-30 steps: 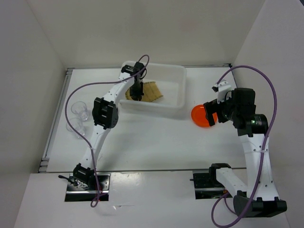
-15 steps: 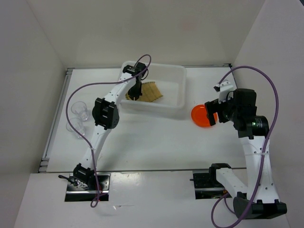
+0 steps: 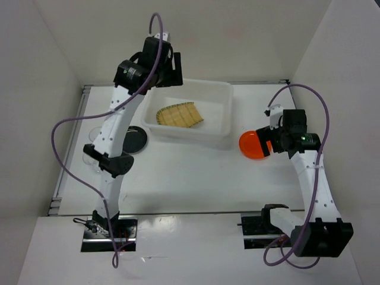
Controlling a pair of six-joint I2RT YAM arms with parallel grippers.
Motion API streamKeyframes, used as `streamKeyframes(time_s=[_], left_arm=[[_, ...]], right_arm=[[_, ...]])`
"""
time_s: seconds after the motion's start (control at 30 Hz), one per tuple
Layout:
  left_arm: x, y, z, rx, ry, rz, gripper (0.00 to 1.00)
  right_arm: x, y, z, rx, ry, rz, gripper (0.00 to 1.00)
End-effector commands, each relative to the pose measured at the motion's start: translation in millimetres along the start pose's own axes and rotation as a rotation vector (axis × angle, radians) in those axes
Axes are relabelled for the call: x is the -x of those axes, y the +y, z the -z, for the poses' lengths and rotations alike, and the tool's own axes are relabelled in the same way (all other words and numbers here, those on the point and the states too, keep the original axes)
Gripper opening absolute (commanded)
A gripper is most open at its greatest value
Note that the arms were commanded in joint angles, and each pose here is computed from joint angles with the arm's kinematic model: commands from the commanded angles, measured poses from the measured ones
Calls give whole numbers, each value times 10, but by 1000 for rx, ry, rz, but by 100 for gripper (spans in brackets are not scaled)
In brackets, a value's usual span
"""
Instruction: Place the mixed dishes into the plastic bin
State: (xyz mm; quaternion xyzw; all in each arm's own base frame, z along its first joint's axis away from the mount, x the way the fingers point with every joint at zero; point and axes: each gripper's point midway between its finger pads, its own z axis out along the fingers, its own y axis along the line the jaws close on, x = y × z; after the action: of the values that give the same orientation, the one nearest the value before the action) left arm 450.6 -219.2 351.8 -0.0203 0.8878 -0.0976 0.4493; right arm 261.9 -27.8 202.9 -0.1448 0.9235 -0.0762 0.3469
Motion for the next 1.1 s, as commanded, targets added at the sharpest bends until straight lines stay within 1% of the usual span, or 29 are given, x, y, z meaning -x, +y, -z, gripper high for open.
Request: streamKeyframes(time_s=[0.0, 0.07, 0.1, 0.13, 0.17, 0.2, 0.27, 0.33, 0.37, 0.4, 0.43, 0.47, 0.5, 0.53, 0.57, 0.63, 0.7, 0.73, 0.8, 0.93, 1.07], left_arm=[[33, -191, 607, -29, -61, -30, 84], [43, -253, 870, -59, -83, -29, 86], [-55, -235, 845, -40, -55, -47, 86], [-96, -216, 859, -34, -42, -28, 87], [-108, -199, 970, -32, -49, -18, 87], [-190, -225, 1010, -30, -35, -23, 87], [-281, -233, 1074, -42, -44, -4, 87], [-379, -256, 1106, -99, -55, 24, 87], [-506, -296, 1202, -198, -77, 55, 87], [-534, -268, 1260, -239, -97, 81, 87], [-477, -198, 1536, -303, -156, 118, 87], [-484, -188, 1556, -328, -173, 139, 87], [-596, -156, 1527, -324, -150, 131, 87], [-626, -107, 1508, -307, -136, 130, 89], [-738, -48, 1493, -282, -95, 116, 89], [-800, -42, 1481, -278, -66, 98, 90], [-844, -61, 1501, -298, -51, 94, 90], [-823, -49, 1553, -305, -62, 98, 90], [-872, -53, 1546, -313, -53, 106, 92], [-895, -55, 1565, -321, -47, 115, 93], [-888, -90, 1570, -340, -44, 83, 93]], right_arm=[[-231, -64, -202, -19, 93, 39, 99], [-291, -82, -286, -3, 128, 30, 99], [-291, -86, -286, -2, 129, 41, 99], [-307, -80, -316, 3, 141, 41, 99], [-357, -73, -387, 19, 161, 44, 99], [-373, -71, -413, 25, 172, 53, 99], [-426, -158, -477, 7, 190, 61, 99], [-448, -199, -542, 6, 194, 89, 99], [-446, -191, -611, 20, 200, 100, 99], [-439, -200, -643, 21, 200, 109, 99], [-457, -198, -669, 40, 202, 112, 99], [-477, -191, -697, 59, 205, 109, 99], [-443, -165, -734, 83, 200, 106, 99], [-445, -136, -760, 118, 190, 106, 99], [-460, -137, -781, 133, 191, 110, 99], [-459, -111, -877, 158, 192, 117, 99], [-379, -139, -940, 153, 166, 119, 99], [-380, -142, -984, 155, 169, 118, 99], [-240, -218, -1006, 134, 132, 132, 99], [-126, -369, -1105, 82, 111, 172, 99], [206, -539, -1107, 12, 53, 207, 99]])
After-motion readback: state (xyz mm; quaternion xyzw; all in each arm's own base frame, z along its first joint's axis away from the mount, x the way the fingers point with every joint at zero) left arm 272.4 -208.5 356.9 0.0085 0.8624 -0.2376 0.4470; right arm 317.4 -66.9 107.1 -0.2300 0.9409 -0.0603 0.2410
